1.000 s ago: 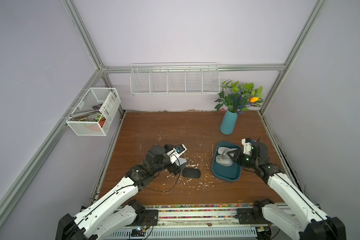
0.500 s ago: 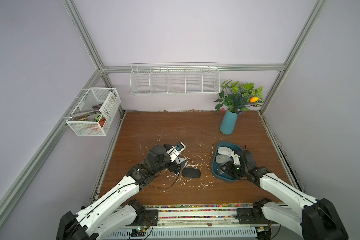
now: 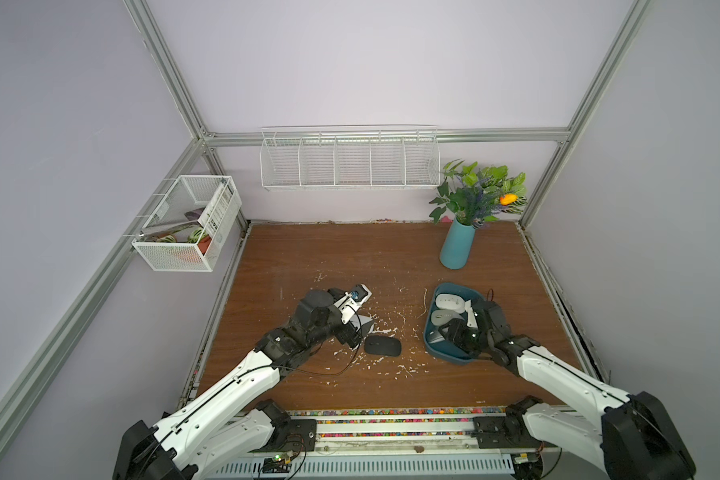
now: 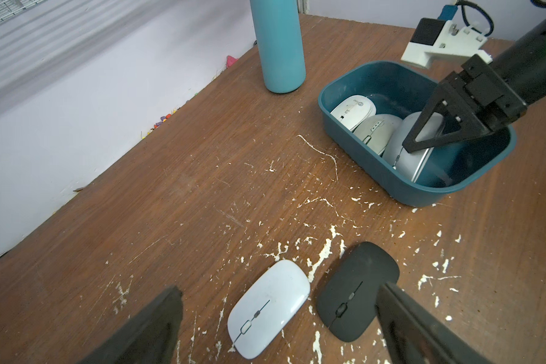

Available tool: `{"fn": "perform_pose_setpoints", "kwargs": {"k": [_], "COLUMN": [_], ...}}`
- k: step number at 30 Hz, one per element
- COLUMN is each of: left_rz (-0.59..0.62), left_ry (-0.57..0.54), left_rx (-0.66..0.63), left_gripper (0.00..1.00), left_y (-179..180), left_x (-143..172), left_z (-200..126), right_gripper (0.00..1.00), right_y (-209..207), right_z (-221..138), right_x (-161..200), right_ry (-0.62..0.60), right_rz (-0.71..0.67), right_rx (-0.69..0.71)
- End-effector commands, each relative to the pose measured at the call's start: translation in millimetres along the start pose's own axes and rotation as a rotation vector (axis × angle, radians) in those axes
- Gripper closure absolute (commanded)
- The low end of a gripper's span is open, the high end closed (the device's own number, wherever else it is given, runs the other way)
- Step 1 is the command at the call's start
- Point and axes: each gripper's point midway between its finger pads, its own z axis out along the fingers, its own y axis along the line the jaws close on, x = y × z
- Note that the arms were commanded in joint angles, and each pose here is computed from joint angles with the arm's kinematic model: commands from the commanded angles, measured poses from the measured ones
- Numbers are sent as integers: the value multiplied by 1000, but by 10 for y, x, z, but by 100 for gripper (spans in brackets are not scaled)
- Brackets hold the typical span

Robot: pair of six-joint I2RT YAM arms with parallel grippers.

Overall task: Put the mouse in the storage box
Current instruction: Place the mouse in the storage box.

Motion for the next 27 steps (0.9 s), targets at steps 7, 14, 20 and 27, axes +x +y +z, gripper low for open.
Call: {"fn": "perform_pose_setpoints", "kwargs": {"k": [7, 14, 20, 27], "left_rz": [-2, -76, -196, -694], "left_ry": [-5, 23, 36, 39], "left_rx": [13, -36, -215, -311], "left_gripper": [0, 0, 0, 0], "left_y": [-10, 87, 425, 912], "left_x": [-74, -65, -104, -62], "left_z": [-2, 30, -25, -73], "right_gripper": [34, 20, 20, 24], "right_y": [-157, -286, -138, 170], "right_z": [-200, -512, -668, -555], "right_x": [-41, -207, -427, -439], "right_ry": [-53, -148, -264, -263], "right_rz": [-24, -72, -180, -284], "right_rx": [106, 241, 210, 49]}}
